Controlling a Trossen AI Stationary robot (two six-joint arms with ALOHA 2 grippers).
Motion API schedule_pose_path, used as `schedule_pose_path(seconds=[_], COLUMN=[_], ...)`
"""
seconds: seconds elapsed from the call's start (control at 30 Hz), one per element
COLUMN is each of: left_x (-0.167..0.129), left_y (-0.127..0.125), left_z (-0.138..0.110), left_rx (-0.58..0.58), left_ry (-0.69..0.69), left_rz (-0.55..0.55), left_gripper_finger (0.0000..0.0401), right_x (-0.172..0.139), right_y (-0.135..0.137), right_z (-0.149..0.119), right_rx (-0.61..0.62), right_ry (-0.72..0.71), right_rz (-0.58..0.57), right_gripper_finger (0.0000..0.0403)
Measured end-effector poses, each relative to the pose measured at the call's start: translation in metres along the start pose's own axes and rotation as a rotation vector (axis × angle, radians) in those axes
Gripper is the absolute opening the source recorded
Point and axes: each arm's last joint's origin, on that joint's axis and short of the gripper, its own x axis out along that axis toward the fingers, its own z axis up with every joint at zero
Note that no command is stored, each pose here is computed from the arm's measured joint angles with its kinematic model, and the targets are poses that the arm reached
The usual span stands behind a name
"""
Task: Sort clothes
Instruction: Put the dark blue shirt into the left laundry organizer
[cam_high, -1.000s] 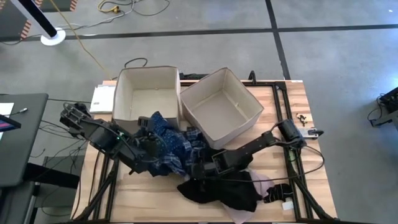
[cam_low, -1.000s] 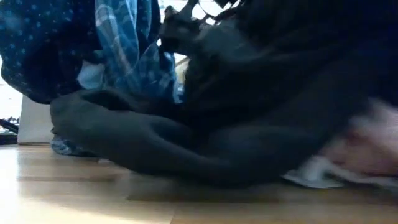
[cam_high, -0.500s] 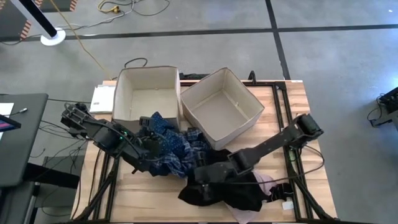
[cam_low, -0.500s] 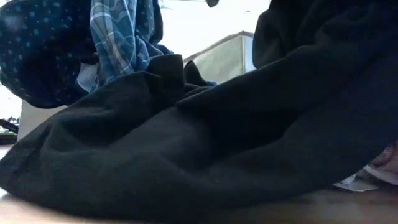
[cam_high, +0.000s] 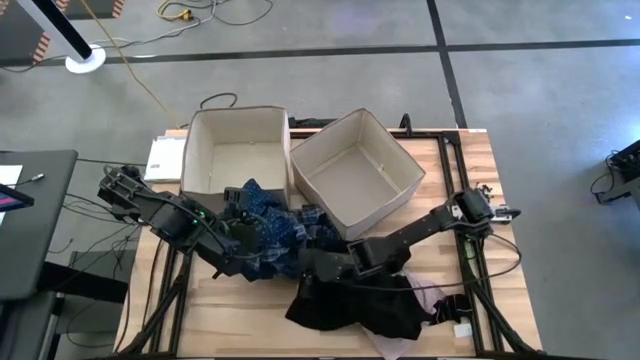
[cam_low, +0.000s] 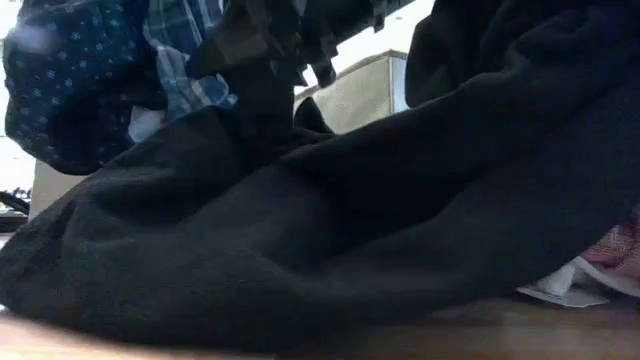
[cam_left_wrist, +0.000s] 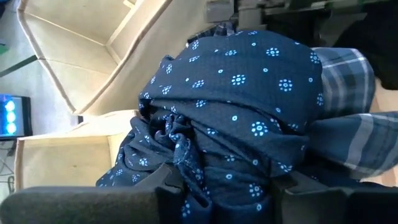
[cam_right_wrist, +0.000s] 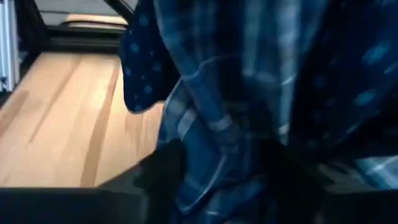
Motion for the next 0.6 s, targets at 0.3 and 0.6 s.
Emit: schedule_pose_path(seconds=[0.3,0.6], left_x=[0.000,0.000], left_y=[-0.001,-0.001], left_z=[0.000,0.000], left_rx=[-0.001,-0.007], left_ry=[0.007,0.008], left_rz=[-0.027,-0.029], left_gripper_finger=[0.0093,0.0098], right_x=[0.002,-0.007], right_y=[-0.005,-0.009], right_z=[-0.015,-0.048], right_rx=[-0.089,-0.071], right_ry=[0.112,0.455], right_rz=[0.043,0.135], right_gripper_finger=[0.0011,0.0001])
